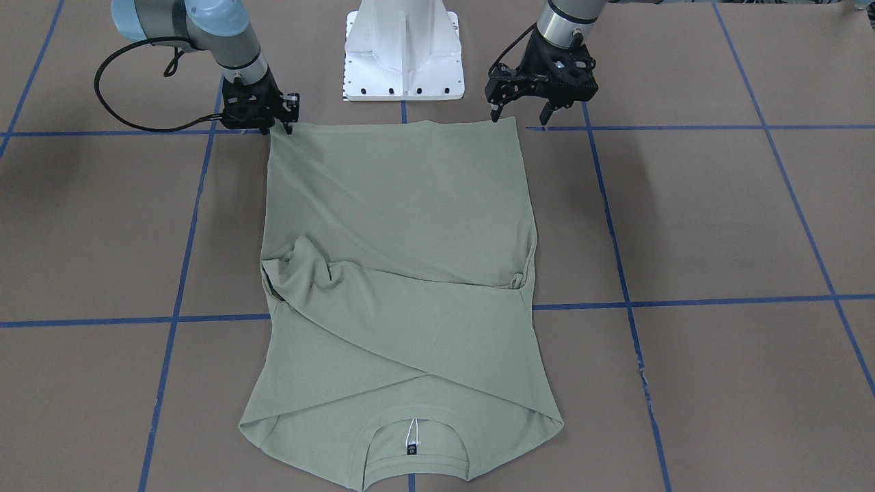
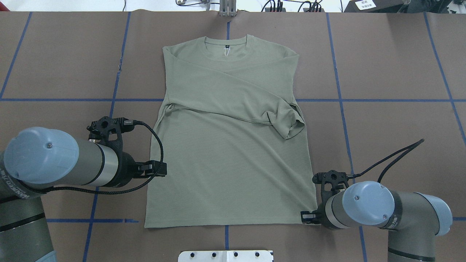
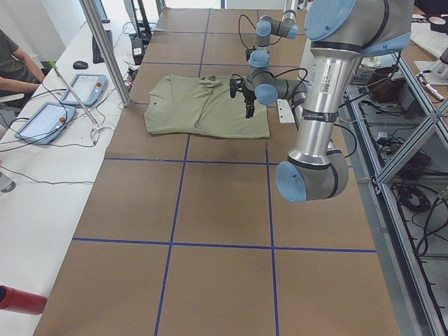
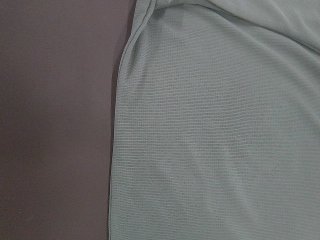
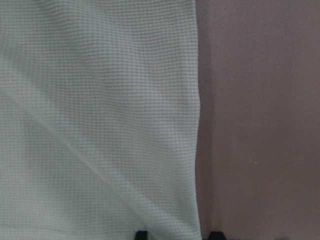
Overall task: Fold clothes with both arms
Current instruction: 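Move both grippers to the shirt's side edges near the hem, then grasp the hem corners nearest the robot with both grippers, then lift the hem with both grippers and carry it toward the collar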
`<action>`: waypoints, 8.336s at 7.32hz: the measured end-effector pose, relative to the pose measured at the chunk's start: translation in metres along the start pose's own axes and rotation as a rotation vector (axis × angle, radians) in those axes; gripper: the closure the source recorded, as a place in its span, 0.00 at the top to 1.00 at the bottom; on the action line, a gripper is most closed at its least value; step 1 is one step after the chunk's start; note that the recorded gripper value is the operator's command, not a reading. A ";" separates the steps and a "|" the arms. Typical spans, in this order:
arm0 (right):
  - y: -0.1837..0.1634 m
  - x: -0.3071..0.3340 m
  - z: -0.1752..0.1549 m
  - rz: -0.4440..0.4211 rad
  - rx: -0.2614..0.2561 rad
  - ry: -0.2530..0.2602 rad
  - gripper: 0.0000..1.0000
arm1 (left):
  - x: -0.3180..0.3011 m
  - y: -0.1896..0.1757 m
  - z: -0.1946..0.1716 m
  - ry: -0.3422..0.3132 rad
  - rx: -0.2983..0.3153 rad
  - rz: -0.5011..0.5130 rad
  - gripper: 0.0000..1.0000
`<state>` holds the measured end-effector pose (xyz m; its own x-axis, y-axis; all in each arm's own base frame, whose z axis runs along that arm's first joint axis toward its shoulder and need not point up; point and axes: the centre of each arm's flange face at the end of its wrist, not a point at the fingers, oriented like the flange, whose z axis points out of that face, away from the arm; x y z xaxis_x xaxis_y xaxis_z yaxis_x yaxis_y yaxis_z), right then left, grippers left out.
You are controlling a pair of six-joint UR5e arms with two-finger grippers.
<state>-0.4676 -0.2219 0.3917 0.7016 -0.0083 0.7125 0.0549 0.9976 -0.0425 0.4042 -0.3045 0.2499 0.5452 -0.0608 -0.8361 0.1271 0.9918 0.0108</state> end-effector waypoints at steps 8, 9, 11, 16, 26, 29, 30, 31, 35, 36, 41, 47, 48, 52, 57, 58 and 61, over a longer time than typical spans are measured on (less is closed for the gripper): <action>-0.001 -0.014 -0.039 0.040 0.025 -0.078 0.00 | -0.002 0.046 0.047 -0.068 -0.069 -0.094 0.98; -0.003 -0.015 -0.043 0.043 0.032 -0.085 0.00 | -0.004 0.065 0.068 -0.097 -0.080 -0.121 0.98; -0.010 -0.013 -0.049 0.054 0.043 -0.092 0.00 | -0.006 0.097 0.099 -0.143 -0.111 -0.166 0.97; -0.018 -0.012 -0.061 0.064 0.053 -0.110 0.00 | -0.014 0.113 0.124 -0.194 -0.120 -0.182 0.85; -0.026 -0.007 -0.064 0.077 0.056 -0.110 0.00 | -0.017 0.106 0.130 -0.205 -0.085 -0.186 0.32; -0.026 -0.007 -0.064 0.077 0.057 -0.109 0.00 | -0.016 0.106 0.129 -0.203 -0.083 -0.188 0.13; -0.026 -0.007 -0.064 0.077 0.057 -0.109 0.00 | -0.016 0.106 0.128 -0.201 -0.080 -0.188 0.01; -0.026 -0.007 -0.064 0.077 0.057 -0.109 0.00 | -0.015 0.105 0.128 -0.199 -0.078 -0.189 0.00; -0.035 0.003 -0.075 0.099 0.044 -0.118 0.00 | -0.009 0.102 0.112 -0.168 -0.077 -0.193 0.00; -0.035 0.011 -0.081 0.104 0.040 -0.118 0.00 | -0.005 0.103 0.098 -0.144 -0.080 -0.192 0.00; 0.000 0.042 -0.121 0.091 -0.095 -0.153 0.00 | 0.008 0.135 0.008 -0.023 -0.144 -0.210 0.00; 0.021 0.045 -0.170 0.078 -0.252 -0.243 0.00 | 0.021 0.183 -0.051 0.001 -0.254 -0.225 0.00; 0.003 0.044 -0.180 0.094 -0.208 -0.269 0.00 | 0.021 0.170 -0.053 0.011 -0.228 -0.235 0.00; -0.081 0.041 -0.207 0.177 -0.035 -0.334 0.00 | 0.011 0.078 -0.071 0.050 -0.049 -0.286 0.00; -0.209 0.015 -0.207 0.251 0.098 -0.339 0.00 | 0.019 -0.063 -0.048 0.010 0.162 -0.390 0.00; -0.231 0.013 -0.209 0.250 0.119 -0.334 0.00 | 0.015 -0.089 -0.041 -0.011 0.195 -0.393 0.00; -0.299 0.016 -0.194 0.254 0.149 -0.277 0.00 | 0.010 -0.140 0.008 -0.031 0.237 -0.401 0.00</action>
<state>-0.3353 -0.5336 0.2801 0.4602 0.2380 0.8553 -0.2130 0.9648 -0.1539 0.3980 -0.4452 0.2445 0.4384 -0.4414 -0.7829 0.5168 0.8365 -0.1821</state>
